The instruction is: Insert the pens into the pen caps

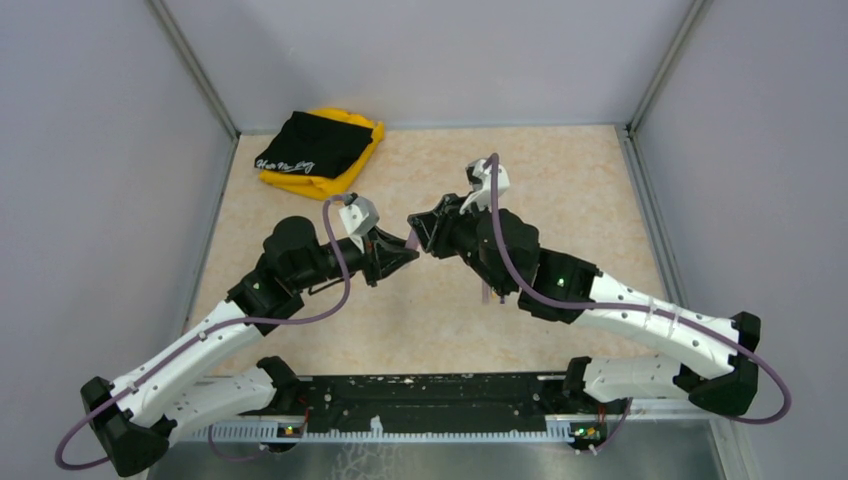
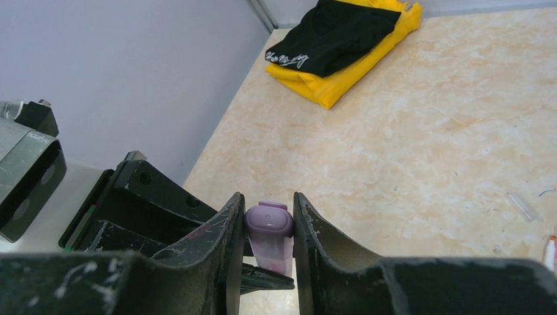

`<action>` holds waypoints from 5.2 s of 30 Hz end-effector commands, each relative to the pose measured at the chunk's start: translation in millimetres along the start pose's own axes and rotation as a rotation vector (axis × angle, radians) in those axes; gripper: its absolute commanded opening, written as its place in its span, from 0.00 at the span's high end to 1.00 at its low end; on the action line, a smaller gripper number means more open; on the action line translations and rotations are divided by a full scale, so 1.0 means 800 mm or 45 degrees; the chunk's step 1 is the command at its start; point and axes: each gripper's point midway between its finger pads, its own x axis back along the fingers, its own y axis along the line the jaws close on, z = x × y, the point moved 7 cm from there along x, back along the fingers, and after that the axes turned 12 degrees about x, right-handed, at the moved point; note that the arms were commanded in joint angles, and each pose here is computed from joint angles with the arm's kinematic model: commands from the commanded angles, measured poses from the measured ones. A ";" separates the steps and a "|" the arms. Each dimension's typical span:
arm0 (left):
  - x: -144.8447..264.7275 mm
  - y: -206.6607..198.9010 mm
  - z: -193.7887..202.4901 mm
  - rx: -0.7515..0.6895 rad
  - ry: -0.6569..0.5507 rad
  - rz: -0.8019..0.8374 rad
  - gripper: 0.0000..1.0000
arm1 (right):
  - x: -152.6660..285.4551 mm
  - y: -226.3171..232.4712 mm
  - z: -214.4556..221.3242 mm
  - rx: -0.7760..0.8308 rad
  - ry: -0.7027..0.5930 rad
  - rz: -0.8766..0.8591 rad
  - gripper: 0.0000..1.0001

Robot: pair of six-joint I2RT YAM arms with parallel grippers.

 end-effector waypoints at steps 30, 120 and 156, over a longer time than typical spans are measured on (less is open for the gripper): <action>0.015 0.031 -0.030 0.050 -0.153 -0.122 1.00 | -0.031 0.003 0.257 -0.014 0.378 -0.075 1.00; -0.012 0.209 0.112 0.330 0.588 -1.115 1.00 | 0.038 -0.146 0.205 0.135 0.730 0.370 0.43; -0.040 0.331 0.177 0.572 0.964 -0.987 0.86 | 0.035 -0.155 0.181 0.286 0.572 0.236 0.40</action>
